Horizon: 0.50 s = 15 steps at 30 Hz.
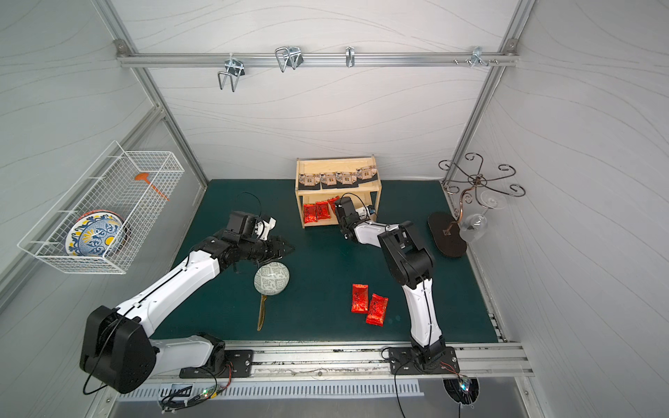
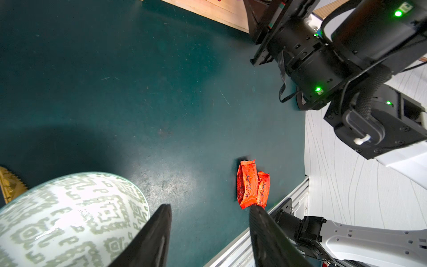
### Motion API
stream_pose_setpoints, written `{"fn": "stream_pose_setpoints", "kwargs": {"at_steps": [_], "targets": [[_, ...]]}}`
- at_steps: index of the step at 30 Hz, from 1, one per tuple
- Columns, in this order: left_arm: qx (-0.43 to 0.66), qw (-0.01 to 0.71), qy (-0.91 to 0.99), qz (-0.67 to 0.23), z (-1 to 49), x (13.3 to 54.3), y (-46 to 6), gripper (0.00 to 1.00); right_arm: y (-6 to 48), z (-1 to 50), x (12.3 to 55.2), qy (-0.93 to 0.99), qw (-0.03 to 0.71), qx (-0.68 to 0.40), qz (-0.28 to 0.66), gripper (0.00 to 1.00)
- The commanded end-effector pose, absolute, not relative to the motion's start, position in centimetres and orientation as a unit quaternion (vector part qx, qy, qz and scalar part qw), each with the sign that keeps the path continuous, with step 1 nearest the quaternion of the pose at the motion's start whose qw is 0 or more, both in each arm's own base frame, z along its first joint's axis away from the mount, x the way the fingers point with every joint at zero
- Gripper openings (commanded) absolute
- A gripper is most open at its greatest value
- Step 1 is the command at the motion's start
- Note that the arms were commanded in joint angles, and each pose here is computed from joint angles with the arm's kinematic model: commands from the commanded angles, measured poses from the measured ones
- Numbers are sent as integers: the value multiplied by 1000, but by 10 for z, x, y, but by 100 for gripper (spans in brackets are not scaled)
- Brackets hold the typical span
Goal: Place the tea bags on the shelf by color
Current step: Place the tea bag on the shelf.
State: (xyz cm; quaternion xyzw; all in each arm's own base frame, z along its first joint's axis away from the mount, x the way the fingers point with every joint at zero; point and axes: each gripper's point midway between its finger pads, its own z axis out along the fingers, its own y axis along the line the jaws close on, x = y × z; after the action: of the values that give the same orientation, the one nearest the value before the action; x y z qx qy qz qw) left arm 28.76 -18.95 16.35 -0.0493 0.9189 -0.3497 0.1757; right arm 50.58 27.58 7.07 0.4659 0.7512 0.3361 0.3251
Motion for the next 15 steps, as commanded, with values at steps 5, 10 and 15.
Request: {"fn": "stream_pose_setpoints", "kwargs": {"at_steps": [5,10,15], "targets": [[-40,191,917,-347,169,289,-187,59,283,59,498,757,313,477,318,0],[-40,192,917,-347,169,288,-187,59,283,60,497,757,314,474,322,18],[-39,195,917,-347,171,288,-187,59,282,69,489,765,321,450,330,33]]}}
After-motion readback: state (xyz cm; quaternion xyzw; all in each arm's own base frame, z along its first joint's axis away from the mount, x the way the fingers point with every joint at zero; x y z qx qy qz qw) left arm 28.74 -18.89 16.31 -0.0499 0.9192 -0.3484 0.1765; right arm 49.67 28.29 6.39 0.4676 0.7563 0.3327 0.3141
